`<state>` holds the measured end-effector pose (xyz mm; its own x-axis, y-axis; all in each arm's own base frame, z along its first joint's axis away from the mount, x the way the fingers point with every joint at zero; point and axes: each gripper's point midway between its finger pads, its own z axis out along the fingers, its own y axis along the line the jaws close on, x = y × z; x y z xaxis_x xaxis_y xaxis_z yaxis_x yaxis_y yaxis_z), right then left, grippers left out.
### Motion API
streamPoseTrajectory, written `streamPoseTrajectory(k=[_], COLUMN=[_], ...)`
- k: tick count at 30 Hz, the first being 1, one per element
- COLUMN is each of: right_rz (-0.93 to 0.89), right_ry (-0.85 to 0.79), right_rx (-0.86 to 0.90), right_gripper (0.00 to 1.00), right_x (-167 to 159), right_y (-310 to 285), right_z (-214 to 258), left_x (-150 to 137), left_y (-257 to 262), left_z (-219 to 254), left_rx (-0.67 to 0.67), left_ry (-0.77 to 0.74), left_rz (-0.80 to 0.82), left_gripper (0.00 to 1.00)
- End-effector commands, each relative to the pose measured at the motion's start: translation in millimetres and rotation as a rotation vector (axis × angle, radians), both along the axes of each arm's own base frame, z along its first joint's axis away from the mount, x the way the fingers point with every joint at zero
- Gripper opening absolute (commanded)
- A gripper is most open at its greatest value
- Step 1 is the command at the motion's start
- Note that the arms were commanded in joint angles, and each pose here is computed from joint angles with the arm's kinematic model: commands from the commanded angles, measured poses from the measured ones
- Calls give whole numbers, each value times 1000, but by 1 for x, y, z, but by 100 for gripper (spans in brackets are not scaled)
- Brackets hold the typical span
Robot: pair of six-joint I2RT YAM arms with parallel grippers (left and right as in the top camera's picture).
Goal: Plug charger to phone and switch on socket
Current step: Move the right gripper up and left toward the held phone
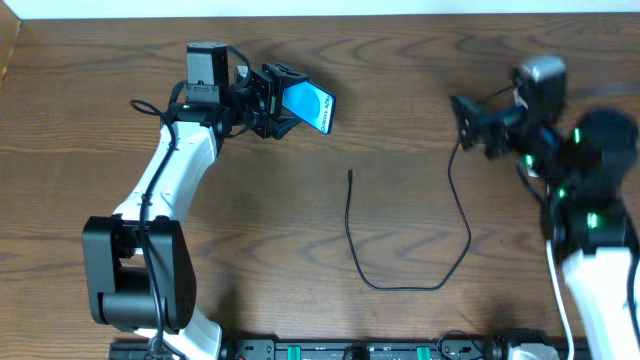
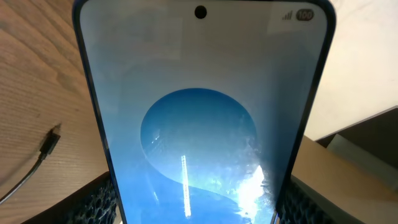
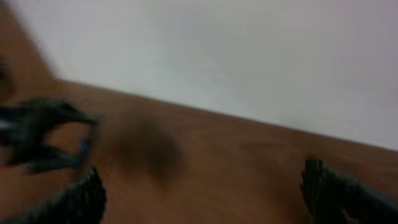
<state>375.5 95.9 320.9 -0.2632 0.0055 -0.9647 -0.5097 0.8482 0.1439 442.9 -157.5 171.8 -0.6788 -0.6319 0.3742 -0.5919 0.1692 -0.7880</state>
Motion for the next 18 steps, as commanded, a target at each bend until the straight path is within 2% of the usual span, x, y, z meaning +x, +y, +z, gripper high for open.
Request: streamPoseTrajectory(k=[1,3,7,12,18], right_rz=[357,438,443,433,424], right_ry=[42,25,62,205,414], right_rx=[124,141,207,326,427], right_gripper=[99,99,99,99,99], right_x=[-13,-8,12,25,33], right_y=[48,57,62,75,94], right_z=[17,17,7,-10,-48], left_x=[-2,-2,-2,-7,-8], left_y=[0,0,4,12,14], left_z=[15,15,9,-7,-9], left_rx=[-25,-24,-3,42,53], left_ry=[-18,-14,10,91,102], left_rz=[5,5,30,81,90], left_gripper=[7,7,7,7,8])
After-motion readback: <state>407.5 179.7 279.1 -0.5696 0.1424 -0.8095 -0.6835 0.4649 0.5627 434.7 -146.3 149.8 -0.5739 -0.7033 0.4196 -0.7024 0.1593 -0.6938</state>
